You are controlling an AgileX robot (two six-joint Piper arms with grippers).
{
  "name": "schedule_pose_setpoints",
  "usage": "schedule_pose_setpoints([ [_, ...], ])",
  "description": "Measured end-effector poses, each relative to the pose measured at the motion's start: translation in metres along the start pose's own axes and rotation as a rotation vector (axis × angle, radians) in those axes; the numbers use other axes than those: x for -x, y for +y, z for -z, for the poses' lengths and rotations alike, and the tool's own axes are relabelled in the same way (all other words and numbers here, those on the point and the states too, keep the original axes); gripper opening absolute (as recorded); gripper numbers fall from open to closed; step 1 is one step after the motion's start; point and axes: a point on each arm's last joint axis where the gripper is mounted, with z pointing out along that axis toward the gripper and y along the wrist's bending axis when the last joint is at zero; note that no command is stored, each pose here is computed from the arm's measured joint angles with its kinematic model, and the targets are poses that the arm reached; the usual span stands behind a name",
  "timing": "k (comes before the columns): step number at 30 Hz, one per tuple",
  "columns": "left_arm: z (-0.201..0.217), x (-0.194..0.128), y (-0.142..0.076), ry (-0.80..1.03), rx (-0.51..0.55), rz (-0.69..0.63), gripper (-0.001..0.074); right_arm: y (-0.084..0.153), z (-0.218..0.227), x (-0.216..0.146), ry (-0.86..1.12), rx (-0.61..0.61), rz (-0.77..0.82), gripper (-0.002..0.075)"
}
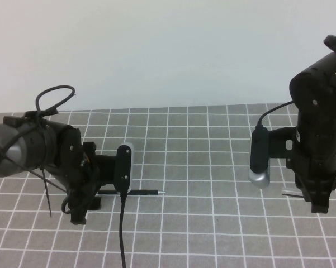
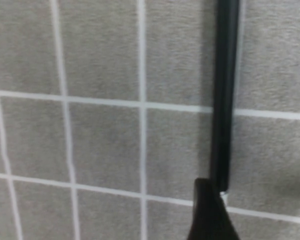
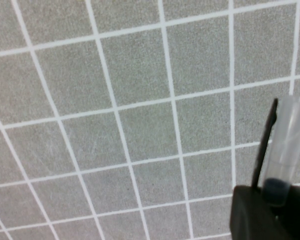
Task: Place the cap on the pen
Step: 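Pick up the pen and its cap, cap the pen, and set it down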
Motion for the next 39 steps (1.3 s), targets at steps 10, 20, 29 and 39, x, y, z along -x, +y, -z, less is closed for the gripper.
schedule_pose_setpoints([
  [10,-0.011,-0.002,0.000,0.015,0.001,-0.021,0.0386,0.000,0.000,0.000,0.003,0.003,-0.014,-0.0003],
  [20,-0.014,-0.002,-0.003,0.022,-0.046,-0.004,0.0381,0.000,0.000,0.000,-0.004,-0.004,-0.014,-0.0003],
  [29,0.004,-0.001,-0.005,-0.001,-0.060,0.047,0.0246,-0.005,0.000,0.004,-0.049,-0.052,0.000,-0.0003],
  [39,0.009,0.001,-0.002,-0.016,-0.027,0.054,0.0157,-0.006,0.000,0.006,-0.066,-0.070,0.003,-0.0003],
])
